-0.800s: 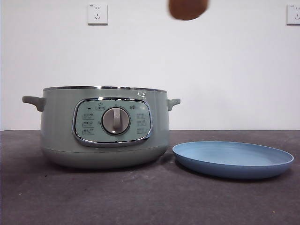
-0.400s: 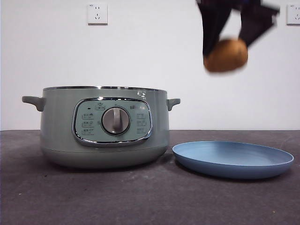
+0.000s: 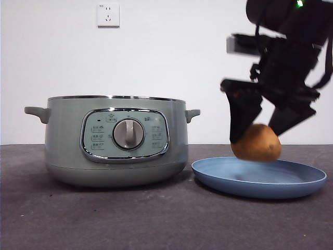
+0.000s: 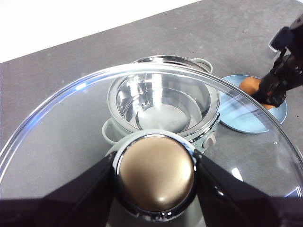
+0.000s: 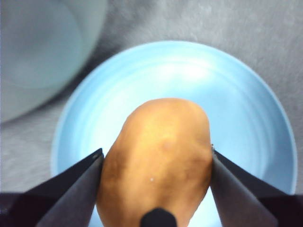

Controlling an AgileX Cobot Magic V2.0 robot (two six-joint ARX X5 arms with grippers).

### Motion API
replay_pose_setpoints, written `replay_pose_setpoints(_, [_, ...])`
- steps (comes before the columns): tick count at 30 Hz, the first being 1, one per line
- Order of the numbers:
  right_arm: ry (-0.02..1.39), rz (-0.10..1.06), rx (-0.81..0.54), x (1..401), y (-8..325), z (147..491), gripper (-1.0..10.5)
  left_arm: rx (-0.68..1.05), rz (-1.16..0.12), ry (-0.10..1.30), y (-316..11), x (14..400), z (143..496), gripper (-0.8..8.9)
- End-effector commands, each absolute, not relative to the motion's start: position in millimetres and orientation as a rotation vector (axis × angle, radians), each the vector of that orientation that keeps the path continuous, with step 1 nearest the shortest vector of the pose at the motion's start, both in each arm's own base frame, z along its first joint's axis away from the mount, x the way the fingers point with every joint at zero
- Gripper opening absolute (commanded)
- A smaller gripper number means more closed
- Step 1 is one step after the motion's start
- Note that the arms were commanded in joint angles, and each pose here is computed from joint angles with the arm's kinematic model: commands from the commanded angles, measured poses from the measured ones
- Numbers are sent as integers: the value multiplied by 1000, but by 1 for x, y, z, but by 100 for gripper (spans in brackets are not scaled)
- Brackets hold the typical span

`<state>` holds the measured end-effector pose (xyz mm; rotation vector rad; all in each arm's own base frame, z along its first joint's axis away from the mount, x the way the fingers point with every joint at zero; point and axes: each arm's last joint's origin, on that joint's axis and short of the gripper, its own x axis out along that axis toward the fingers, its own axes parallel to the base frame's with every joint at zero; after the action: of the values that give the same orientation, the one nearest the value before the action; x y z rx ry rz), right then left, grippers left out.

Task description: Take the potato out from the steamer,put the potato on the plate,close the lid

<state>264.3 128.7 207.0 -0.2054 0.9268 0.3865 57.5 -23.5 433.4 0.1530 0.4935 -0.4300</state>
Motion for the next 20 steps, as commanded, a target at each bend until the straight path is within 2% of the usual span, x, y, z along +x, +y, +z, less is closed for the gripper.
replay_pose_setpoints(1, [917, 365, -181, 268, 124, 195, -17, 153, -431, 419, -22, 55, 441, -9])
replay_pose_setpoints(10, [1001, 367, -154, 282, 118, 166, -16, 157, -432, 447, -26, 64, 440, -9])
replay_pose_setpoints(14, [1005, 364, -151, 283, 118, 165, -3, 162, -433, 455, -29, 73, 440, -9])
replay_pose_setpoints(16, [1007, 361, -145, 282, 118, 165, 78, 170, -435, 454, -31, 79, 440, -9])
replay_pose_setpoints(18, [1006, 360, -145, 282, 117, 166, 231, 172, -440, 453, -34, 86, 441, -9])
replay_pose_setpoints(20, [1003, 361, -144, 282, 117, 166, 439, 168, -468, 448, -38, 94, 441, -9])
